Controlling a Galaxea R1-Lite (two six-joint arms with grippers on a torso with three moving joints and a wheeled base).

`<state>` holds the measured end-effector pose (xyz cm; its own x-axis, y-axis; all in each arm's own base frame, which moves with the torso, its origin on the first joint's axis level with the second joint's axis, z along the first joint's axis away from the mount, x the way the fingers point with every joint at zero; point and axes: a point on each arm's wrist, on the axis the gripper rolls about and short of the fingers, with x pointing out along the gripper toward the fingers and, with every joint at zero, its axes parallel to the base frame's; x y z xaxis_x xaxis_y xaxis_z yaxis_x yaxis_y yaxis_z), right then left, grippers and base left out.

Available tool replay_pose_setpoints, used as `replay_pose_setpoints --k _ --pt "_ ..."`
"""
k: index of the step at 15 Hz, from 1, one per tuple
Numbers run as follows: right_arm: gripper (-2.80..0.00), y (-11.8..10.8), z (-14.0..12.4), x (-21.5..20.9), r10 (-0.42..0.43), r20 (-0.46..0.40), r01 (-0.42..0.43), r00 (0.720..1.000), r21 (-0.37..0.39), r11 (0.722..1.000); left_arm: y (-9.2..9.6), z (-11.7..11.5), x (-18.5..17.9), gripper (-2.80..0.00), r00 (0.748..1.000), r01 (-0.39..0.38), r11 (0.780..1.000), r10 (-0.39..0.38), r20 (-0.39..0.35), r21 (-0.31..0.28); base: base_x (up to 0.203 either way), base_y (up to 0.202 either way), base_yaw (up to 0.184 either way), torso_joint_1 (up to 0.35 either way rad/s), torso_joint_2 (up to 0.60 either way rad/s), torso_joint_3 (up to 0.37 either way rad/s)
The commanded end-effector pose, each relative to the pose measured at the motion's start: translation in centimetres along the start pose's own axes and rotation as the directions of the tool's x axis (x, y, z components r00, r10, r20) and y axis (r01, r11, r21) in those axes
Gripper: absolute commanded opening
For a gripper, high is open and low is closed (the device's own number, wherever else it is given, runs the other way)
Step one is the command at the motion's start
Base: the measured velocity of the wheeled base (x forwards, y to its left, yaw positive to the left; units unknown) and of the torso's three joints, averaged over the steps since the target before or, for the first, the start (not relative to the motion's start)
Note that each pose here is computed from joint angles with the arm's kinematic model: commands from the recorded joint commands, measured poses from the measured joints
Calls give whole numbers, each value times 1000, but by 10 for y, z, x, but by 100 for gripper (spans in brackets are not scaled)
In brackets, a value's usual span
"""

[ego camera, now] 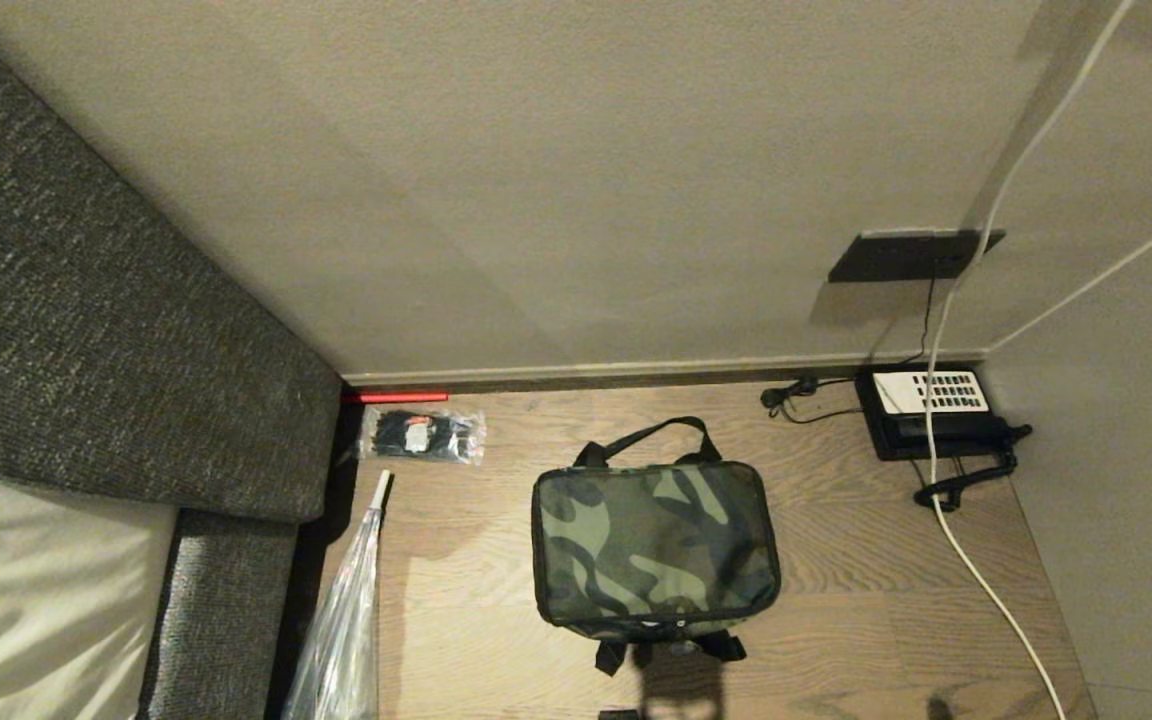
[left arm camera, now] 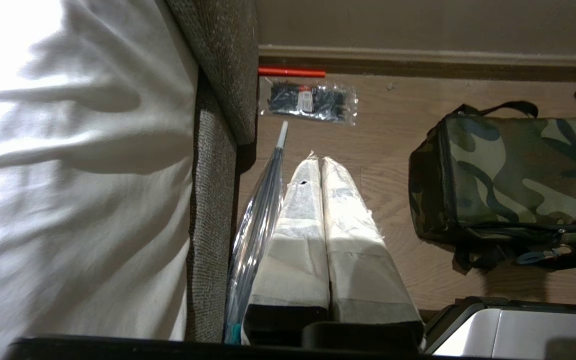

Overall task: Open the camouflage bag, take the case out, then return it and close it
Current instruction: Open the top of the storage box

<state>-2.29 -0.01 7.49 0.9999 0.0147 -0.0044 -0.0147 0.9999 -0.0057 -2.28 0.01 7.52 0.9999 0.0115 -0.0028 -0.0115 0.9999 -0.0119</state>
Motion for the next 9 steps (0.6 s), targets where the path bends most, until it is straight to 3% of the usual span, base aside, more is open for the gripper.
replay_pose_setpoints --k 1,9 --pt "-280 0 0 0 1 0 -1 1000 0 1000 0 -1 0 -280 1000 -1 1000 1 -3 0 0 0 0 2 5 -200" --pt "-280 0 0 0 1 0 -1 1000 0 1000 0 -1 0 -280 1000 -1 1000 1 -3 0 0 0 0 2 3 -194"
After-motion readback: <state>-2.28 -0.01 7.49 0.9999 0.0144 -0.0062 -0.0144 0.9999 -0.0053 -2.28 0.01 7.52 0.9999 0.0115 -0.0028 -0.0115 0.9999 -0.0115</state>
